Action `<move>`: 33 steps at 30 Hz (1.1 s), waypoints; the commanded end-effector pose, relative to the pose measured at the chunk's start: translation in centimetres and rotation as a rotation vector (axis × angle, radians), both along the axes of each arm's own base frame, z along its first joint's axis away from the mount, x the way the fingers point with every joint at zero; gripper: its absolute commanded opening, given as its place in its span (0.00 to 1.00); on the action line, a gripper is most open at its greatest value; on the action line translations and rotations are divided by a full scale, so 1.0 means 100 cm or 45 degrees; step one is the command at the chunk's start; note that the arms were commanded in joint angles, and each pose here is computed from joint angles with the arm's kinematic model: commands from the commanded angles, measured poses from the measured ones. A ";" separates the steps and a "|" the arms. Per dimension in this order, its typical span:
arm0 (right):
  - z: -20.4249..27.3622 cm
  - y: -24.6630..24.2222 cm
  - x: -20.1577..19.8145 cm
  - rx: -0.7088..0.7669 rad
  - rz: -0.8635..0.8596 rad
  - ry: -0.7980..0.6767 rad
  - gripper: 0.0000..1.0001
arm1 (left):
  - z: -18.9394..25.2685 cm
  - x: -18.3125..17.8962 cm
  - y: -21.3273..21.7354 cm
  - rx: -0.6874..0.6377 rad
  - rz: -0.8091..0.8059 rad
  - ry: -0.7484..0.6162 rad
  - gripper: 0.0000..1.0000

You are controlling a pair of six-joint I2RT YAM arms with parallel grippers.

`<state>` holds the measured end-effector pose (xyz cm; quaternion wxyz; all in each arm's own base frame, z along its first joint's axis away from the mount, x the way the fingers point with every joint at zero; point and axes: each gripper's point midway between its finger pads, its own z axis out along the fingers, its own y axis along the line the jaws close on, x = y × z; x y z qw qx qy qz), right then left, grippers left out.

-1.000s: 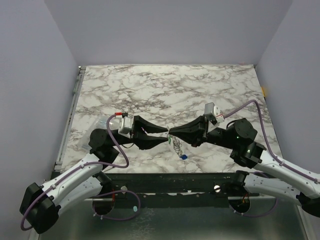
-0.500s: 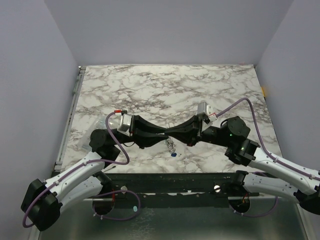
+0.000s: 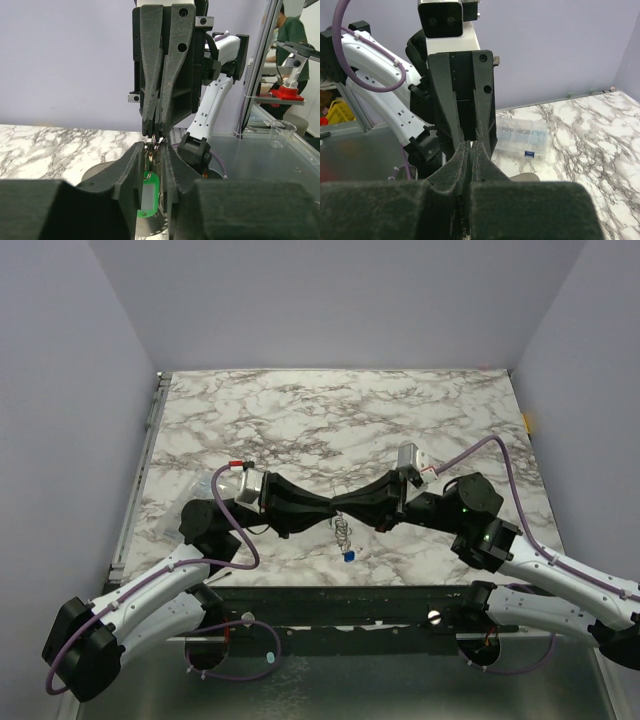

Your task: Put the keys on the keyring

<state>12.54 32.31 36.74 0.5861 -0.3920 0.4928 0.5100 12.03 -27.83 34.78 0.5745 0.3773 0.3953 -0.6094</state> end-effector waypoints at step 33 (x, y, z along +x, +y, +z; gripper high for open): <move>-0.031 -0.031 0.004 -0.811 -0.002 -0.010 0.70 | -0.035 0.016 -0.013 0.204 0.025 0.047 0.00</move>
